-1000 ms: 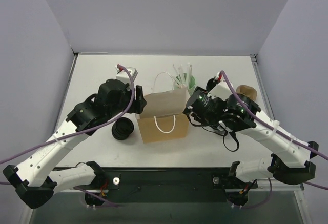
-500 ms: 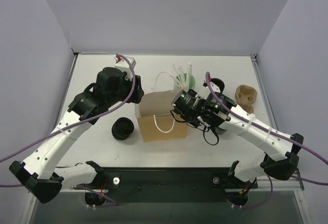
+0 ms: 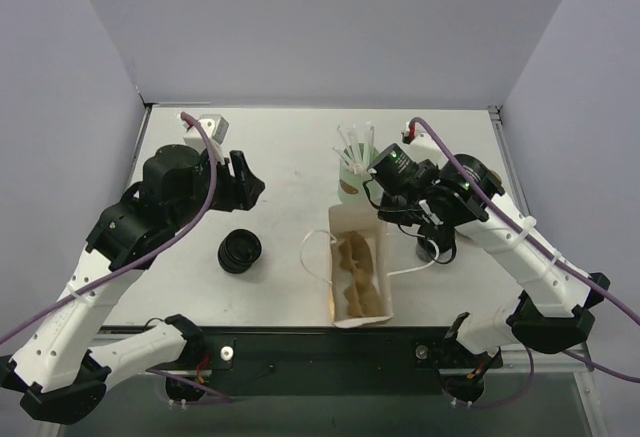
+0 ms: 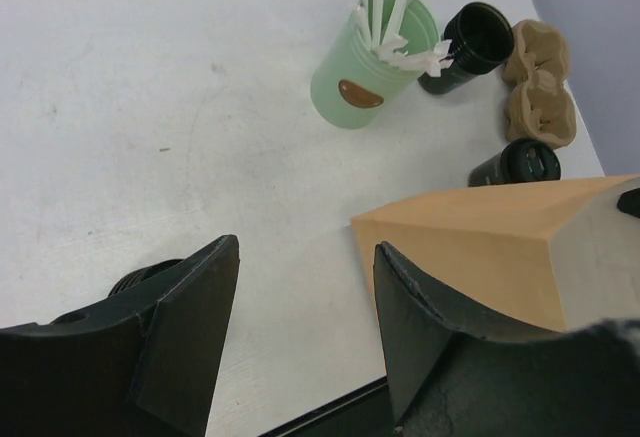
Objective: Pack the takeout coffee
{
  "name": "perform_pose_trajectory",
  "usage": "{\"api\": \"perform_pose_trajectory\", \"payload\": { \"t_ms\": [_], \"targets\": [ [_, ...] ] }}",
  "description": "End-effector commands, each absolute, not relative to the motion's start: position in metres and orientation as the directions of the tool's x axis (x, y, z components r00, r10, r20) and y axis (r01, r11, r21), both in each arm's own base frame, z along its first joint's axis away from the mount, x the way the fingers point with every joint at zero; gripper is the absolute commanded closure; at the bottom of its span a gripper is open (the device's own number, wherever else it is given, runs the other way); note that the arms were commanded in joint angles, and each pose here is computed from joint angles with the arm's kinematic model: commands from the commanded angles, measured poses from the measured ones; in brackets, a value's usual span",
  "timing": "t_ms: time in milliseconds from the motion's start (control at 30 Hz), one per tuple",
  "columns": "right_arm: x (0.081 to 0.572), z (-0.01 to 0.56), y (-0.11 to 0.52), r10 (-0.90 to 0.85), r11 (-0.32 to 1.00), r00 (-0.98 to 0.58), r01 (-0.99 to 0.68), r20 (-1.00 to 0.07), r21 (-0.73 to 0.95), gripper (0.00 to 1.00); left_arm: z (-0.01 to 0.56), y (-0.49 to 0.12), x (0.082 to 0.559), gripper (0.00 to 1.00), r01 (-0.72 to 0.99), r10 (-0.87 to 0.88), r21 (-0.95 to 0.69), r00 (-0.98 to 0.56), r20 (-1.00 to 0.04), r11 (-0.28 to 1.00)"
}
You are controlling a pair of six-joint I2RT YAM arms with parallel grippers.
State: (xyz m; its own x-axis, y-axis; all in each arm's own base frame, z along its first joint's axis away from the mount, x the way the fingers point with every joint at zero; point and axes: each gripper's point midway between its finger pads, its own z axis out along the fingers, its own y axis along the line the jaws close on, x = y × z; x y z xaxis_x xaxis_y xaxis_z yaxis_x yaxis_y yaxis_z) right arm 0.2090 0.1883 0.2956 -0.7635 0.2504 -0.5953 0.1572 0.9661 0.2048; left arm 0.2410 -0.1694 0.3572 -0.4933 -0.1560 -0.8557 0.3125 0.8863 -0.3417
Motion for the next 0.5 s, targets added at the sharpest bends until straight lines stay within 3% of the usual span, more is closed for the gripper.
{"api": "perform_pose_trajectory", "payload": {
  "t_ms": [0, 167, 300, 400, 467],
  "targets": [
    [0.180, 0.291, 0.139, 0.015, 0.998, -0.828, 0.050, -0.561, -0.047, 1.00, 0.327, -0.164, 0.226, 0.34, 0.277, -0.154, -0.364, -0.567, -0.809, 0.889],
    [0.191, 0.315, 0.137, -0.016, 0.993, -0.791, 0.060, -0.612, -0.103, 1.00, 0.317, -0.165, 0.226, 0.35, 0.272, -0.150, -0.366, -0.583, -0.798, 0.890],
    [0.200, 0.295, 0.157, -0.060, 0.983, -0.770, 0.064, -0.635, -0.171, 1.00, 0.309, -0.168, 0.229, 0.35, 0.266, -0.147, -0.367, -0.597, -0.789, 0.892],
    [0.206, 0.272, 0.172, -0.093, 0.983, -0.789, 0.025, -0.607, -0.184, 1.00, 0.304, -0.170, 0.229, 0.35, 0.262, -0.147, -0.371, -0.606, -0.782, 0.891],
    [0.213, 0.287, 0.183, -0.068, 0.992, -0.777, 0.011, -0.625, -0.122, 1.00, 0.305, -0.171, 0.230, 0.35, 0.263, -0.146, -0.371, -0.608, -0.781, 0.891]
  ]
}}
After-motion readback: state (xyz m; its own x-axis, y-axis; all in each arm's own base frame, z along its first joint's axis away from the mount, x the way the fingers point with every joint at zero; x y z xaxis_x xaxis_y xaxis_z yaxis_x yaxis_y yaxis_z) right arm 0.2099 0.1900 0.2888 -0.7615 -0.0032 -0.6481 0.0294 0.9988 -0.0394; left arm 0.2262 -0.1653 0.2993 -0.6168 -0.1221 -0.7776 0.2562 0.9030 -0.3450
